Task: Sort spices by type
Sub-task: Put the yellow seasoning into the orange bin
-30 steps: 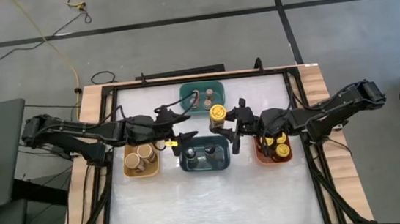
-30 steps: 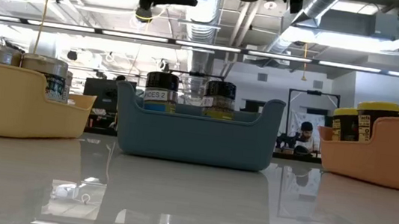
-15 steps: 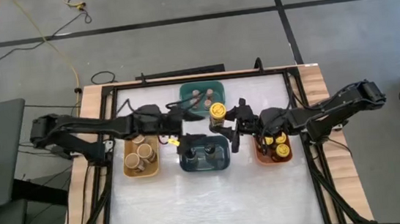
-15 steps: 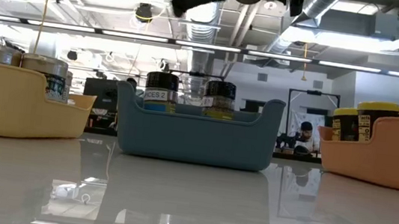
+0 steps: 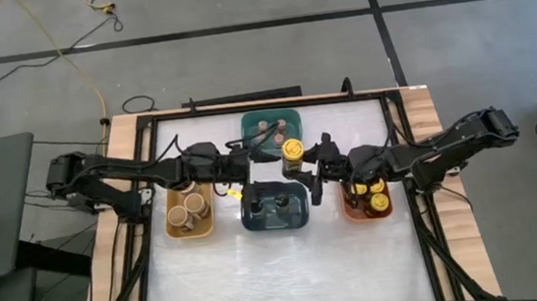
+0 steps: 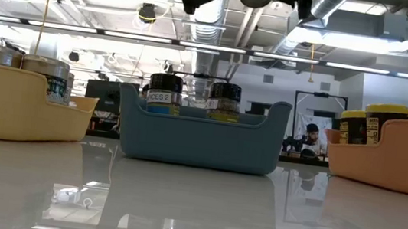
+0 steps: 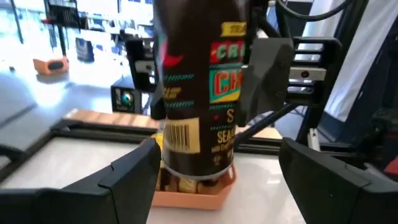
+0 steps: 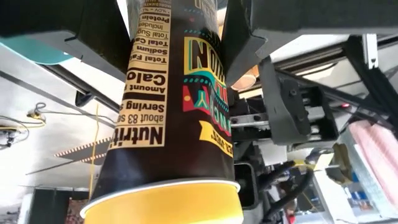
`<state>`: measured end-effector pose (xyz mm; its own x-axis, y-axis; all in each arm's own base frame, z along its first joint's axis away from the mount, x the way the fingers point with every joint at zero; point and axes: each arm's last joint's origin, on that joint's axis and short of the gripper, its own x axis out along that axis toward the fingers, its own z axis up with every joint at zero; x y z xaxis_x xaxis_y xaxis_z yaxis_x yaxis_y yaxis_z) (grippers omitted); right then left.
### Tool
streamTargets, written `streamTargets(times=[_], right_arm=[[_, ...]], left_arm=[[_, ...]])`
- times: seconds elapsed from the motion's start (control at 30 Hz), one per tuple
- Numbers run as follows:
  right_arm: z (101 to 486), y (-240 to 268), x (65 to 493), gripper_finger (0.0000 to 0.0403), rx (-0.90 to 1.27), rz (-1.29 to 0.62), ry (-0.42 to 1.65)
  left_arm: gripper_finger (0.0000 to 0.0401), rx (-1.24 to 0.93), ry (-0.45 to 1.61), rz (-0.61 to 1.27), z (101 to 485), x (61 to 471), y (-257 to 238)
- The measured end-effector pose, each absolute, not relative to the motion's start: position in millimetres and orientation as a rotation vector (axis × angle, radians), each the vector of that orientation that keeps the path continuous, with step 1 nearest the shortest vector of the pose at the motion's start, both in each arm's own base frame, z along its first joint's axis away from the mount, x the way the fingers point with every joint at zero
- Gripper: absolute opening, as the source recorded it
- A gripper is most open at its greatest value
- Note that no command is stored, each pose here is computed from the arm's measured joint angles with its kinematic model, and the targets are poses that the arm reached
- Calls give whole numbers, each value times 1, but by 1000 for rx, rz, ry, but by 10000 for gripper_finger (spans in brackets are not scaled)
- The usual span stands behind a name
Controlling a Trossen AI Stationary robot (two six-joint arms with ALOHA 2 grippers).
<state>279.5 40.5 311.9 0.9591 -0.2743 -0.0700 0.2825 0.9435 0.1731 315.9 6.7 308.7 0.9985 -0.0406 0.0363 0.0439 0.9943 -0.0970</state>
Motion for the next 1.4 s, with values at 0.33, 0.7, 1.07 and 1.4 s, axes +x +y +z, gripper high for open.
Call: streamTargets(times=[0.33, 0.7, 1.07, 1.4], right_arm=[[312, 49, 279, 233, 123, -220, 60], [314, 46, 280, 233, 135, -192, 35], [315, 46, 281, 233, 163, -189, 21], [314, 44, 281, 233, 160, -193, 31]], left_arm=[[312, -231, -28, -42, 308, 316, 7], [312, -360, -22, -50, 308, 316, 5], [312, -280, 13, -42, 302, 318, 5], [312, -240, 16, -42, 301, 319, 5]])
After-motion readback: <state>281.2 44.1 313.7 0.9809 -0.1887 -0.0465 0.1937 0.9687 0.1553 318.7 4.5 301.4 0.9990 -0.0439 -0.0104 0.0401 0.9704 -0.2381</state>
